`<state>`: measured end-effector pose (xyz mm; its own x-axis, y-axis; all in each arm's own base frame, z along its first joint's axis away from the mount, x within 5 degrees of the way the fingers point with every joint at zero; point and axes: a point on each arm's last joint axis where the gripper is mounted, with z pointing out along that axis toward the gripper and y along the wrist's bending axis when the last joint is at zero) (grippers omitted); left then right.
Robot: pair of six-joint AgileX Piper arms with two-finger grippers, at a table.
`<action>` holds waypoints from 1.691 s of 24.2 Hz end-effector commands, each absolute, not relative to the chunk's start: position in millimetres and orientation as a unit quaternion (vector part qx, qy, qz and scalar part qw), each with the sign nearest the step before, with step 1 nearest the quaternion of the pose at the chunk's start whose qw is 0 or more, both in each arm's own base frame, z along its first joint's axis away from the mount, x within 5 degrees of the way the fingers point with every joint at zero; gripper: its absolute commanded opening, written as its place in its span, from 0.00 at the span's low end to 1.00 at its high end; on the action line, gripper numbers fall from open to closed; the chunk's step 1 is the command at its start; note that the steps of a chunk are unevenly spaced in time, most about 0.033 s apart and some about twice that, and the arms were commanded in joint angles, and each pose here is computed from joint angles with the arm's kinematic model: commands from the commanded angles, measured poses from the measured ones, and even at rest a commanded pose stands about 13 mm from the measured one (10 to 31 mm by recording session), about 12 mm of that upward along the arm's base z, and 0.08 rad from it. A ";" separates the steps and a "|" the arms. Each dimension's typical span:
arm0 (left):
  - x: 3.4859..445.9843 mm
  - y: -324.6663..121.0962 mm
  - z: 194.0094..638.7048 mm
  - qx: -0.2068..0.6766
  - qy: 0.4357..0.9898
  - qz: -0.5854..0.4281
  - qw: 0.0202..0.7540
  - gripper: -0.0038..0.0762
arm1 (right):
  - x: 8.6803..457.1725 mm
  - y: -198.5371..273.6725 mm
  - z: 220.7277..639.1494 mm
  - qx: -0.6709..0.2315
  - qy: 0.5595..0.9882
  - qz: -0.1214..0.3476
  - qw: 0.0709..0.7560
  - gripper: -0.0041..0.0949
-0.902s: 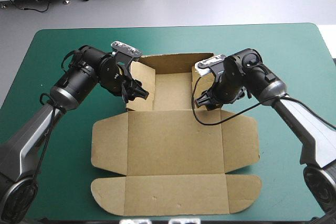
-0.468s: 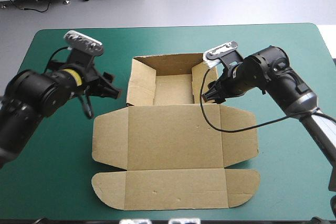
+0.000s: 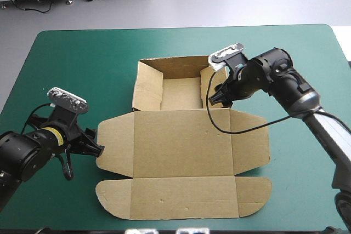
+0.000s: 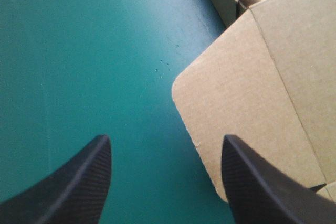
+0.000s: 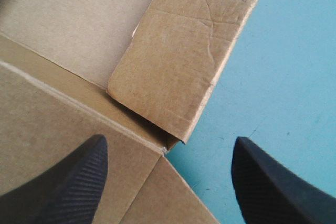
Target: Fold the box
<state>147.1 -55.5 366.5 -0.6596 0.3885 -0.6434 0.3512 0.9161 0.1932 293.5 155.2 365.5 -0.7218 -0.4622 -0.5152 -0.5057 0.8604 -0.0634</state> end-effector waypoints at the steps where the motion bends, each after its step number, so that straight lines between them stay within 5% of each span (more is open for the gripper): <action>1: 138.0 -50.1 376.1 0.198 0.897 0.019 0.394 0.60 | 302.8 155.9 375.1 -0.260 0.915 0.038 0.305 0.68; 15: 90.5 -26.4 360.4 0.195 0.889 0.005 0.415 0.60 | 373.2 158.5 322.5 -0.219 0.940 0.077 0.251 0.65; 17: 88.8 -25.4 360.8 0.194 0.888 0.004 0.417 0.60 | 379.6 162.1 306.0 -0.217 0.946 0.079 0.228 0.56; 20: 89.0 -25.4 359.7 0.195 0.889 0.006 0.415 0.60 | 385.6 166.0 291.8 -0.223 0.947 0.083 0.215 0.23; 23: 89.2 -25.1 359.4 0.195 0.889 0.008 0.415 0.60 | 387.3 166.0 292.1 -0.241 0.941 0.077 0.224 0.02; 32: 90.0 -23.6 359.1 0.195 0.888 0.018 0.417 0.60 | 406.9 104.9 325.1 -0.221 0.947 0.007 0.235 0.02; 41: 89.9 -23.4 359.0 0.194 0.888 0.019 0.416 0.60 | 414.7 -42.4 345.8 -0.085 0.969 -0.038 0.229 0.02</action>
